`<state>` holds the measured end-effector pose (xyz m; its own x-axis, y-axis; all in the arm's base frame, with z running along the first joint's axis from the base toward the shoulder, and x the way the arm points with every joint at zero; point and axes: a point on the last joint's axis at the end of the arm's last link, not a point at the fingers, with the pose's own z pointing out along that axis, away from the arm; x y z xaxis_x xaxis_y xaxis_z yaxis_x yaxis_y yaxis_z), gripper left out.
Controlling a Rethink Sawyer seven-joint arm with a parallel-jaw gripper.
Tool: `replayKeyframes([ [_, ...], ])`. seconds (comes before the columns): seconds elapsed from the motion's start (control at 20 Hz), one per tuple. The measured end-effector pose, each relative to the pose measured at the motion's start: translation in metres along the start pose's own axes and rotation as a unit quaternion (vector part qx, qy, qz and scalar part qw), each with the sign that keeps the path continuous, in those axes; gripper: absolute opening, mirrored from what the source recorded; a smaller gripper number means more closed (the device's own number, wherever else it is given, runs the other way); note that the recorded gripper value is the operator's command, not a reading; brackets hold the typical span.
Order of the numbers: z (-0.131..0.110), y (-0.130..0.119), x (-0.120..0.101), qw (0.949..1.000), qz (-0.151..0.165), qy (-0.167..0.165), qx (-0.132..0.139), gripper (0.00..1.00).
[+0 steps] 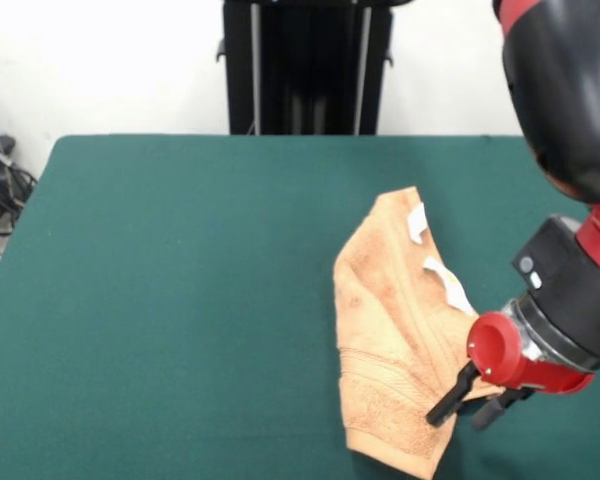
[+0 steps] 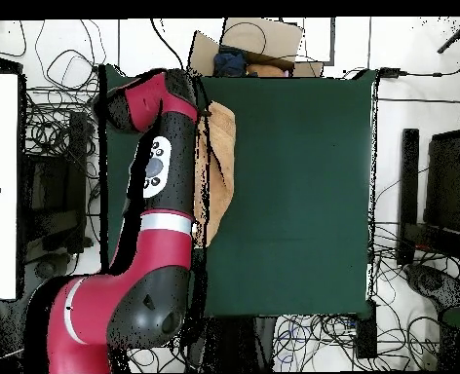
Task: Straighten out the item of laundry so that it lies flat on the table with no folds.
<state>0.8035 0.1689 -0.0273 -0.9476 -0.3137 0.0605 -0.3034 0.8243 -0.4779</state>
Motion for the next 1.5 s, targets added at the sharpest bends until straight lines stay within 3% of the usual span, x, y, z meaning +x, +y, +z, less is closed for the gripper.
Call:
replayKeyframes([
  [0.95,0.015,0.017,-0.001,0.9999,-0.010,-0.001,-0.001,1.00],
  [1.5,0.026,0.031,-0.008,0.9995,-0.026,-0.004,0.014,1.00],
])
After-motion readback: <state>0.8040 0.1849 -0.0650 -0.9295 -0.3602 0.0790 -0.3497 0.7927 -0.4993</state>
